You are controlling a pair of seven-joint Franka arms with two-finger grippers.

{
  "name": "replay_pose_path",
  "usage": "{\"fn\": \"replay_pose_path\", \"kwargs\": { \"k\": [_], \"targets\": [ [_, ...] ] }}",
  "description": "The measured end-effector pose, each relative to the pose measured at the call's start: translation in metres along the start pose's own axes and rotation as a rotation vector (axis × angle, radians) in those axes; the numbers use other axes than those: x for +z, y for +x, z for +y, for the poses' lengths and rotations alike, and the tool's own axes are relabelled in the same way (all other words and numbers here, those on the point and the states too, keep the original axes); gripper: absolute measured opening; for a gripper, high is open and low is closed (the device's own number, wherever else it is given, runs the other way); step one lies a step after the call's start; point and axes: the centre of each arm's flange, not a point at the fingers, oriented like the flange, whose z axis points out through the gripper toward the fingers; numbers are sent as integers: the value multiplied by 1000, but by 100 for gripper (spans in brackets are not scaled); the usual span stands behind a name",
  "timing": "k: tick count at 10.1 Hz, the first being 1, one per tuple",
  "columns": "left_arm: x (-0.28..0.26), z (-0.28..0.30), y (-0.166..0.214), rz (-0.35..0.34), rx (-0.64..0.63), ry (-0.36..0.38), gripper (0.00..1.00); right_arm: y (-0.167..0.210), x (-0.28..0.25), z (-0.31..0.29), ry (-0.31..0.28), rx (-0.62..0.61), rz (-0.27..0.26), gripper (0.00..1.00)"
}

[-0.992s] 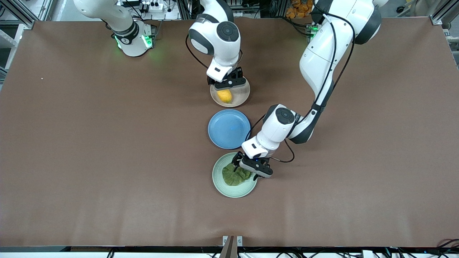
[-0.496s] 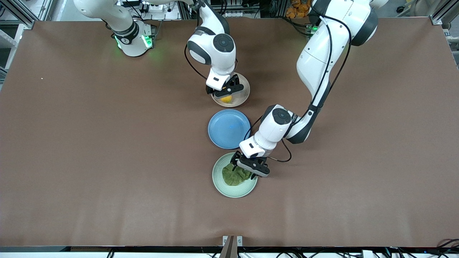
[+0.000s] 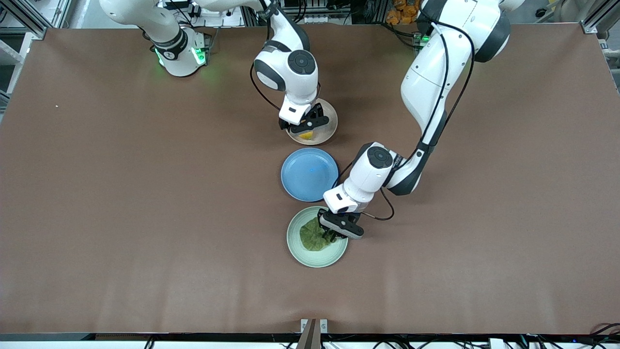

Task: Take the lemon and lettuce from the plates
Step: 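Grasp the lemon with the right gripper while the left gripper grasps the lettuce, then lift the lemon with the right gripper while the left gripper lifts the lettuce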

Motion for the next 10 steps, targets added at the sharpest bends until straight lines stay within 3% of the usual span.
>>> {"fn": "replay_pose_path", "kwargs": {
  "k": [1,5,7,9,10],
  "targets": [
    [0,-1,1,3,8,5,2,-1,5,-1,-2,-2,-3,100],
    [-11,-7,18,20,8,16,1,-5,16,-2,-1,-7,-7,100],
    [-28,-6,35,-22,8,31,1,-3,15,-3,8,-7,5,90],
    [-59,-22,60,-76,-12,63,1,-2,13,-4,15,-5,13,64],
    [-79,-37,73,-117,-30,86,1,-2,13,-4,16,-4,15,64]
  ]
}}
